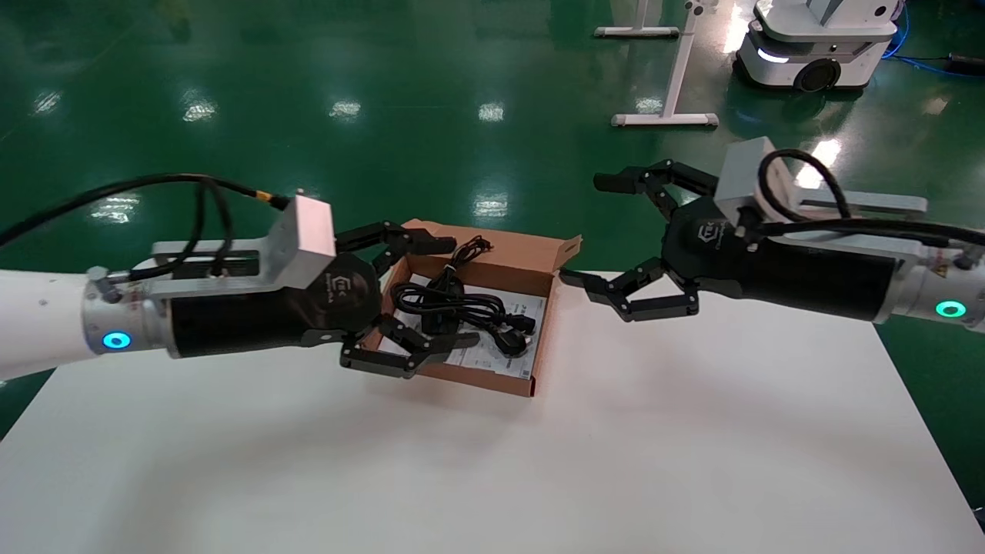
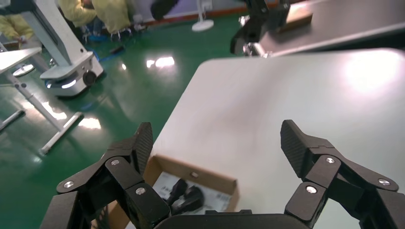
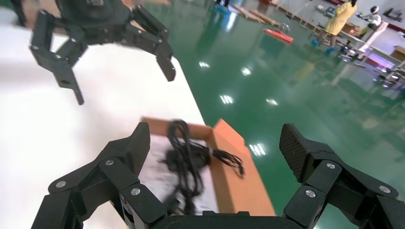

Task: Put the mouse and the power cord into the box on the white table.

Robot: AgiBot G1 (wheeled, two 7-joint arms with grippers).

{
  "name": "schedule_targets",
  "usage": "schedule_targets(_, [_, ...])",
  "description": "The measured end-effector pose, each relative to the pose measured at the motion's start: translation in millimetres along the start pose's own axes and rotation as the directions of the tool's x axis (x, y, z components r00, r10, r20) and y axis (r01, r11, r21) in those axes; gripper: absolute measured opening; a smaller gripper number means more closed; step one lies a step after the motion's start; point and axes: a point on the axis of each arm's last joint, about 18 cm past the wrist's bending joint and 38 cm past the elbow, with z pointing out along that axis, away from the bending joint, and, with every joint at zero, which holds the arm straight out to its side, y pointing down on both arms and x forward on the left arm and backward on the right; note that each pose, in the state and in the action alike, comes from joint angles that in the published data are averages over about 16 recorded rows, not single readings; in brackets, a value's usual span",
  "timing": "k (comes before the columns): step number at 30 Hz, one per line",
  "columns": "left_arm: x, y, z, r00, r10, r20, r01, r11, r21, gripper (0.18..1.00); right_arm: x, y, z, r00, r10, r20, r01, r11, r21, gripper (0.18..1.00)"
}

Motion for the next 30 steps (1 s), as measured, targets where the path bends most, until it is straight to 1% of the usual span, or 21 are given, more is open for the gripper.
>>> schedule_targets(2, [5.4, -4.5, -8.0, 1.0, -0.016, -0.001, 0.016, 1.0, 0.023, 0.944, -6.6, -4.4, -5.3, 1.0, 0.022, 0.011, -0.023, 1.0, 0.021, 1.001])
schedule_targets(8, [23.5, -19.6, -32.1, 0.998, -0.057, -0.015, 0.058, 0.995, 0.082, 0.983, -27.4, -18.9, -22.1, 0.995, 0.083, 0.055, -0.087, 0.993, 0.074, 1.001])
schedule_targets(18, [59.2, -48.9, -69.8, 0.992, -0.103, -0.07, 0.112, 0.983, 0.145, 1.0, -66.2, -46.2, -50.6, 0.975, 0.161, 0.155, -0.181, 0.976, 0.121, 1.001])
schedule_targets(25, [80.1, -65.4, -85.9, 0.987, -0.114, -0.112, 0.131, 0.979, 0.159, 1.0, -91.4, -63.1, -66.0, 0.955, 0.194, 0.226, -0.225, 0.967, 0.123, 1.001])
schedule_targets(30, [87.6, -71.1, -90.7, 0.985, -0.115, -0.129, 0.136, 0.978, 0.161, 1.0, -102.1, -70.0, -71.9, 0.945, 0.204, 0.256, -0.24, 0.963, 0.119, 1.001])
